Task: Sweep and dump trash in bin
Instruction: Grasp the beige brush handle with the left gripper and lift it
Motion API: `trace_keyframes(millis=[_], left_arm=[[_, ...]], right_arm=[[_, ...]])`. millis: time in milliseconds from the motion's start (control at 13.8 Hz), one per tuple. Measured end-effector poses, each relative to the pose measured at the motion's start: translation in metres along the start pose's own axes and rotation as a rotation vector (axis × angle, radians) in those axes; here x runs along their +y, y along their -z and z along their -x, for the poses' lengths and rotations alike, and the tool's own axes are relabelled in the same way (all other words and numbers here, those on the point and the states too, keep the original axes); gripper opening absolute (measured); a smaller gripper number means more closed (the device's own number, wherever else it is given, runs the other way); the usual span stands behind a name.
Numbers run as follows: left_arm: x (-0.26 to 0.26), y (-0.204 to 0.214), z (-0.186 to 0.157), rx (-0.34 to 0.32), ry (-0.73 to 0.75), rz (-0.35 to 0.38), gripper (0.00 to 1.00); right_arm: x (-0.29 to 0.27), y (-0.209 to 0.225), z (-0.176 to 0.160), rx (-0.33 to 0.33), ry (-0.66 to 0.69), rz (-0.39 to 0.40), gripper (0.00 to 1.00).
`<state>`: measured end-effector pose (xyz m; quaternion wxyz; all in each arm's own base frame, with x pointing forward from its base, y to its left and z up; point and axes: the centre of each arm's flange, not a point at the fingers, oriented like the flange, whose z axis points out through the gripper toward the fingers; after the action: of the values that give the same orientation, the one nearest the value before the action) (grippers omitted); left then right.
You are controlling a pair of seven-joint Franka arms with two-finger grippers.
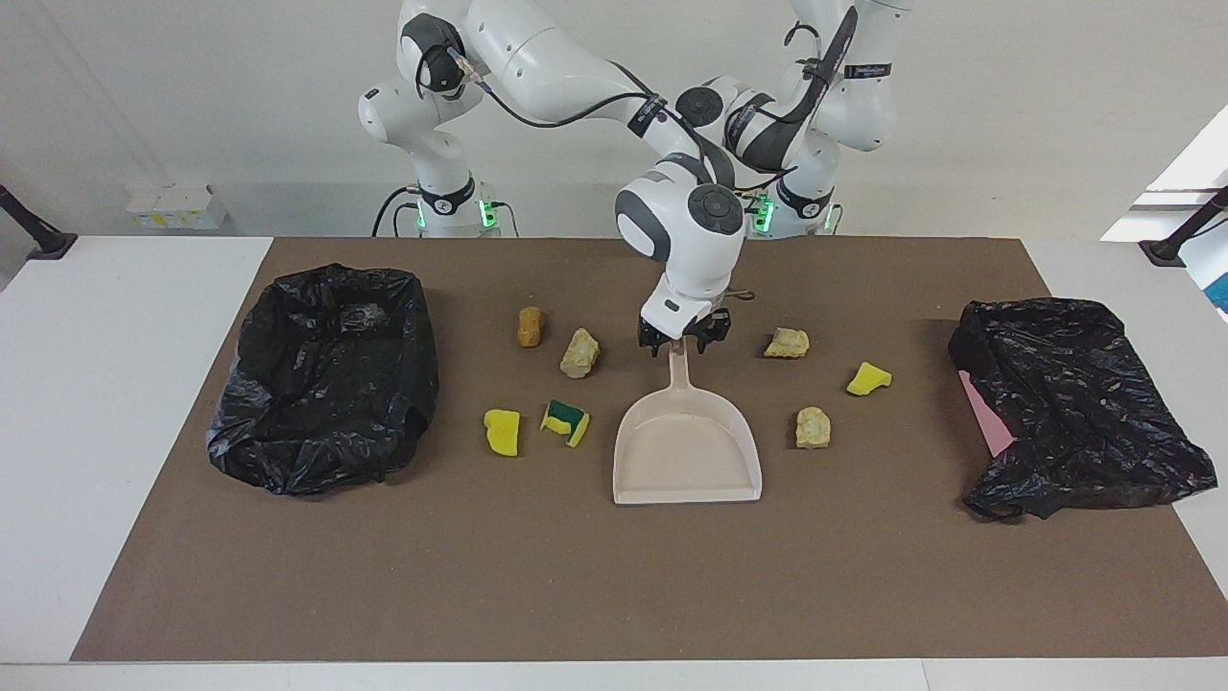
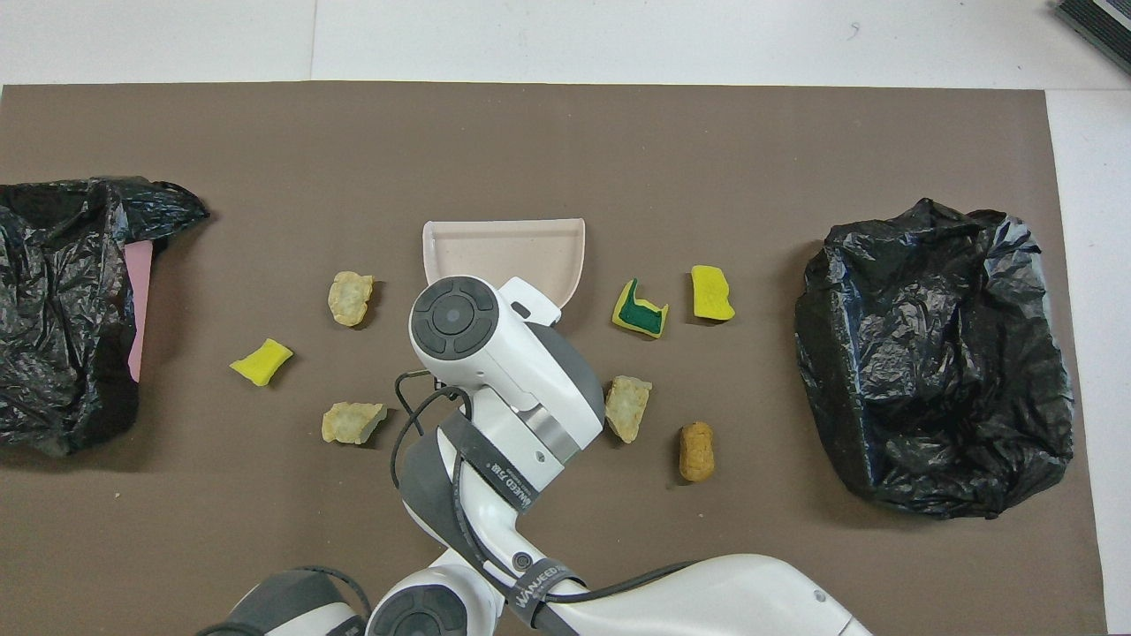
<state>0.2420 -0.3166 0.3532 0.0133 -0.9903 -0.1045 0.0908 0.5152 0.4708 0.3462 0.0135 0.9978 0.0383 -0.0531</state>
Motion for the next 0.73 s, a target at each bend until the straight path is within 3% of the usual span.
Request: trace_keyframes(millis=[145, 290, 363, 508, 726], left_arm=[[-0.012, 0.011, -0.013, -0.004, 0.103, 0.011, 0.26], [-0.025, 0.023, -0.024, -0.007, 0.166, 0.024, 0.26], [-0.032, 0.030, -0.028, -0.010, 0.186, 0.027, 0.26], [-0.046, 0.043, -0.035, -0.017, 0.220, 0.033, 0.26], [-0.064, 0.063, -0.054, -0.016, 0.261, 0.058, 0.26]], right_arm=[[0.001, 0.000, 0.001, -0.003, -0.001, -0.001, 0.70], [0.001, 0.002, 0.002, -0.003, -0.002, -0.002, 0.50], [0.001, 0.002, 0.002, -0.002, -0.002, -0.002, 0.50], [0.002, 0.002, 0.002, -0.003, -0.003, -0.003, 0.32], [0.005, 0.011, 0.001, 0.008, -0.008, -0.010, 0.32]])
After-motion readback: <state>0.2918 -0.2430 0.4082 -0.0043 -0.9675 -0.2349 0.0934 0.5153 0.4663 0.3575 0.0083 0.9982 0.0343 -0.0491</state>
